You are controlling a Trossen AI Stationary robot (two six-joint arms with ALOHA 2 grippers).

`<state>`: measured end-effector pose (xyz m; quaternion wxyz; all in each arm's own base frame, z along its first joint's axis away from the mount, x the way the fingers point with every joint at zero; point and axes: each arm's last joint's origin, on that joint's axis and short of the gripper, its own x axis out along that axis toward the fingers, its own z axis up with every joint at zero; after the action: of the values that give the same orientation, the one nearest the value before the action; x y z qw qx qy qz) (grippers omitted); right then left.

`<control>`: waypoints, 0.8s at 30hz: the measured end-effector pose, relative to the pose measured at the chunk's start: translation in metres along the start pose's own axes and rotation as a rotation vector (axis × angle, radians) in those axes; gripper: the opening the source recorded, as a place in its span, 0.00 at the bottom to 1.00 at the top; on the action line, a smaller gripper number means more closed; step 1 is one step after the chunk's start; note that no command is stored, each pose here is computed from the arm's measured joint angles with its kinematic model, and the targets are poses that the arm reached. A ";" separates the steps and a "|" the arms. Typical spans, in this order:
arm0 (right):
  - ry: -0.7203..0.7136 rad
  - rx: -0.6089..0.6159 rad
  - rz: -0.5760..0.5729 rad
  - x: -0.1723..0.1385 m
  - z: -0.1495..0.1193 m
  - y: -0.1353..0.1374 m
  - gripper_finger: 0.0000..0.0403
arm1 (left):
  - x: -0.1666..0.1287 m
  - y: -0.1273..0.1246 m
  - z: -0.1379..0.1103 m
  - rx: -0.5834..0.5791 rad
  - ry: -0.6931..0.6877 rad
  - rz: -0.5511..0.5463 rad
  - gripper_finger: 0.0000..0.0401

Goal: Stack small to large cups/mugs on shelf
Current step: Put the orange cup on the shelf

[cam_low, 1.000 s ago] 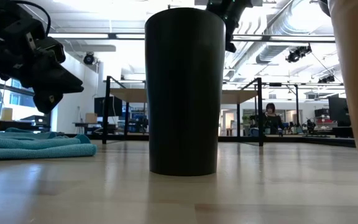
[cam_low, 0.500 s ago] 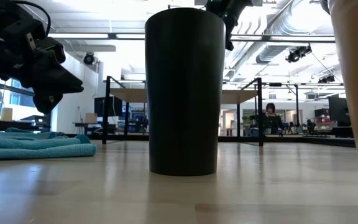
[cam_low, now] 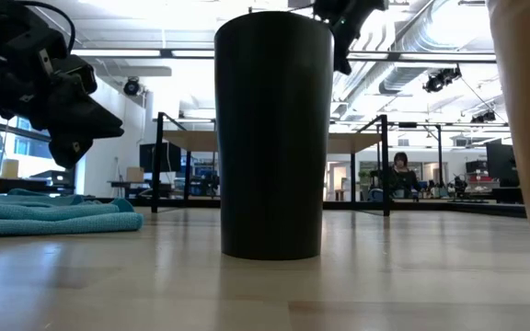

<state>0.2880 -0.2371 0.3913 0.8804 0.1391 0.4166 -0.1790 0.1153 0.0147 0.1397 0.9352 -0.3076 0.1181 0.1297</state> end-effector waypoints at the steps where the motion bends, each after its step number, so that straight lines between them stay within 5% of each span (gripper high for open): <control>1: -0.006 0.003 -0.001 0.002 -0.003 -0.001 0.00 | 0.000 0.000 0.000 -0.001 0.000 0.000 0.14; 24: 0.069 0.044 -0.079 -0.006 -0.021 -0.015 0.00 | 0.000 0.001 0.001 -0.009 -0.031 0.039 0.14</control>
<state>0.2634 -0.2415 0.3815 0.8545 0.1482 0.4477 -0.2177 0.1150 0.0162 0.1399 0.9328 -0.3074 0.1092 0.1529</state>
